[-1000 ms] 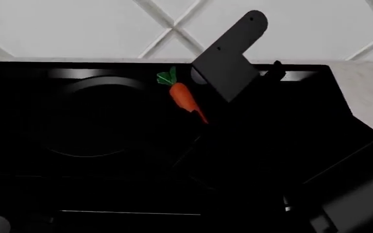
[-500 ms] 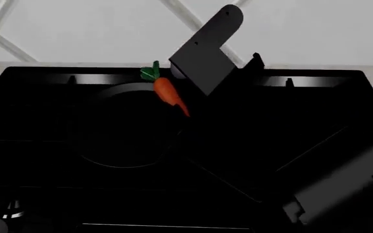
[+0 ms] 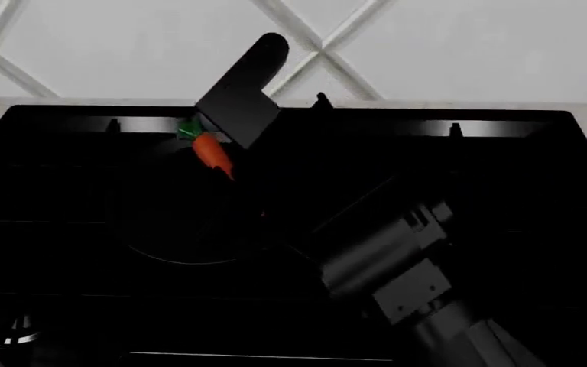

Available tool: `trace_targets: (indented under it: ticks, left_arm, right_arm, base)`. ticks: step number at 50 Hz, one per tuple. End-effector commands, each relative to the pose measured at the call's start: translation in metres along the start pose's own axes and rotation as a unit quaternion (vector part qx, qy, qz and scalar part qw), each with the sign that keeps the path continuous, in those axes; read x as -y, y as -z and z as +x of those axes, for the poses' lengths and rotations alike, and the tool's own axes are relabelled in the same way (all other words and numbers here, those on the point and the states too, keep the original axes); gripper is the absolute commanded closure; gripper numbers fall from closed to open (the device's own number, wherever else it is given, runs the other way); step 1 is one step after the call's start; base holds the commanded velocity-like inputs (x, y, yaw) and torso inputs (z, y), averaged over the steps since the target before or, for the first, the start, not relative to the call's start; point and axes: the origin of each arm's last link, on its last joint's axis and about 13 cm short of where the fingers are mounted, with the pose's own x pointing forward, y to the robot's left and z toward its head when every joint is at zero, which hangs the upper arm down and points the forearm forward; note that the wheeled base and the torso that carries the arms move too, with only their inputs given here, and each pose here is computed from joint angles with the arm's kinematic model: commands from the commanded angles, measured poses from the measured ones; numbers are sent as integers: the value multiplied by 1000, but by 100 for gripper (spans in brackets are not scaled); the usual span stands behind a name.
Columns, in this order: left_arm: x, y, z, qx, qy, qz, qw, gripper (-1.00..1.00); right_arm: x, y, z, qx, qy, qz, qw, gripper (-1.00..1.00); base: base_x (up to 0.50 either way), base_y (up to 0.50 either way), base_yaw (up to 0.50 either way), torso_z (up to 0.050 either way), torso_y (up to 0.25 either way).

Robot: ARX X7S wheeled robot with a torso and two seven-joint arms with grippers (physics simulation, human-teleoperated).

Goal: Pick the carrot from the plate and place it in the pan.

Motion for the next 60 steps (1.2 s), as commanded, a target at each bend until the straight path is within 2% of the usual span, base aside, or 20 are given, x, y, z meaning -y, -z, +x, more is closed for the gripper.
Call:
trace_targets:
  ticks: [1, 19, 20, 28, 32, 36, 40, 43, 48, 49, 50, 57, 60]
  left_arm:
    - [-5, 2, 0, 1, -28, -2, 1000, -100]
    - [-5, 3, 1, 1, -27, -3, 1000, -100]
    - [-5, 3, 1, 1, -27, -4, 1000, -100]
    - [-6, 3, -1, 1, -29, -4, 1000, -100]
    - [-6, 3, -2, 1, -30, -4, 1000, -100]
    - [-8, 3, -1, 1, -28, -2, 1000, -100]
    - [-9, 1, 0, 2, -27, -1, 1000, -100]
    - [-10, -1, 2, 6, -26, 0, 1000, -100]
    - [-11, -3, 9, 10, -22, 4, 1000, -100]
    - [-11, -3, 12, 11, -19, 5, 1000, -100]
    - [-11, -4, 14, 12, -17, 5, 1000, -100]
    - [-13, -5, 20, 16, -11, 7, 1000, -100]
    - [-15, -4, 21, 19, -11, 5, 1000, -100]
  right_arm:
    - [-18, 21, 26, -27, -33, -9, 999, 100]
    - [-21, 29, 28, -36, -38, 2, 999, 100]
    - [-21, 29, 28, -36, -38, 5, 999, -100]
    - [-21, 27, 23, -23, -33, 14, 999, -100]
    - [-19, 16, 11, 6, -26, 23, 999, -100]
    - [-19, -11, -19, 66, -16, 23, 997, -100]
    - [-12, -45, -61, 136, 35, 19, 990, -100]
    - [-6, -63, -101, 201, 107, 32, 973, -100]
    - [-22, -51, -153, 250, 191, 63, 947, -100]
    - [-27, -42, -163, 259, 223, 64, 938, -100]
    - [-32, -37, -170, 266, 236, 83, 931, -100]
    - [-70, 15, -178, 309, 322, 148, 883, -100]
    - [-82, 31, -172, 316, 350, 154, 868, -100]
  base:
    - [0, 0, 0, 0, 0]
    - [0, 0, 0, 0, 0]
    - [0, 0, 0, 0, 0]
    - [0, 0, 0, 0, 0]
    - [0, 0, 0, 0, 0]
    - [0, 0, 0, 0, 0]
    - [0, 0, 0, 0, 3]
    - [0, 0, 0, 0, 0]
    - [0, 0, 0, 0, 0]
    - [0, 0, 0, 0, 0]
    - [0, 0, 0, 0, 0]
    - [0, 0, 0, 0, 0]
    - [0, 0, 0, 0, 0]
